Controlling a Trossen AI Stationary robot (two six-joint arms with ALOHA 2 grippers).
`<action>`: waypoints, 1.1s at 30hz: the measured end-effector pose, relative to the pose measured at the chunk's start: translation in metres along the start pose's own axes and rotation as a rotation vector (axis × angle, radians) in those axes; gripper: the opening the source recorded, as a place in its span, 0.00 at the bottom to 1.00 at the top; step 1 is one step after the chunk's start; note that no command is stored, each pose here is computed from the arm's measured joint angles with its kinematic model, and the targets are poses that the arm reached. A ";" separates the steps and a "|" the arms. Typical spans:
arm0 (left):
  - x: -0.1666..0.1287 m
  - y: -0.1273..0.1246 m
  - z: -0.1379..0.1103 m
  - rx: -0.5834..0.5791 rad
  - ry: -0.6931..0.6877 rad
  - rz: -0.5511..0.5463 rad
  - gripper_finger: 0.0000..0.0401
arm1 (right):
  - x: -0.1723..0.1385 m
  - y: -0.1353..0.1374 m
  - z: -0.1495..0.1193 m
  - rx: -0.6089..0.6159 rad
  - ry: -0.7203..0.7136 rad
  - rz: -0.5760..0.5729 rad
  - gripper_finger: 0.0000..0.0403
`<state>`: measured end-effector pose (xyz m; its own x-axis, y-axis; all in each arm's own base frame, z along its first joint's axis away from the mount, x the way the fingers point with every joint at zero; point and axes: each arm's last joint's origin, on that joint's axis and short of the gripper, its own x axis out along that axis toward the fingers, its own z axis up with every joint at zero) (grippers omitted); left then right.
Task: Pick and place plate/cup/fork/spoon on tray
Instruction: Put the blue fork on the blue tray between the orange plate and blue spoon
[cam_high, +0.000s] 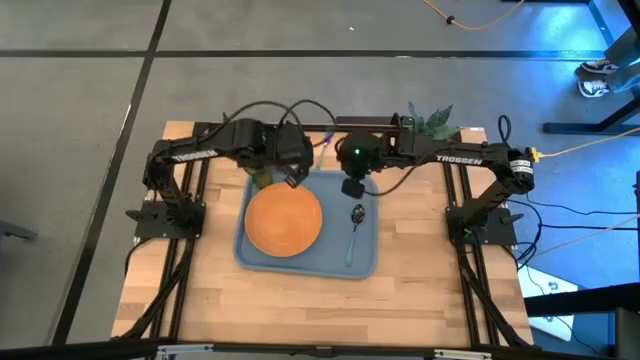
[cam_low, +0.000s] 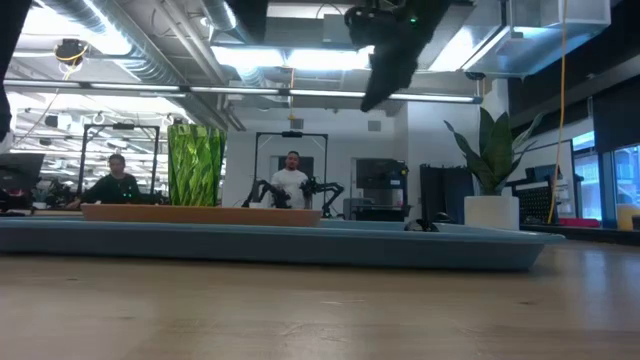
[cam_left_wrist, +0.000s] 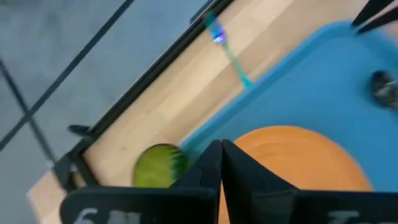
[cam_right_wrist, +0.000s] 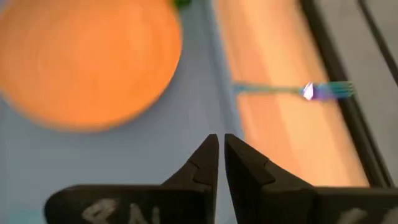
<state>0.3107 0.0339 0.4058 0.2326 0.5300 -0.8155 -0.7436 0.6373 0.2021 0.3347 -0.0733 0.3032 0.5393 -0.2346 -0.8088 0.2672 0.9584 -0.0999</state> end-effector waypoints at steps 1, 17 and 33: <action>0.004 0.004 0.002 0.006 0.014 0.012 0.00 | 0.000 -0.003 0.003 0.028 -0.026 -0.005 0.09; 0.041 0.069 0.033 0.008 0.123 0.066 0.00 | 0.016 -0.076 0.021 0.536 -0.262 -0.001 0.22; 0.049 0.083 0.038 -0.077 0.173 -0.015 0.00 | 0.090 -0.116 0.024 0.736 -0.154 0.095 0.22</action>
<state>0.2836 0.1343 0.4027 0.1371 0.4123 -0.9006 -0.7882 0.5961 0.1529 0.3714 -0.2097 0.2555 0.6775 -0.2283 -0.6992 0.6490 0.6327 0.4224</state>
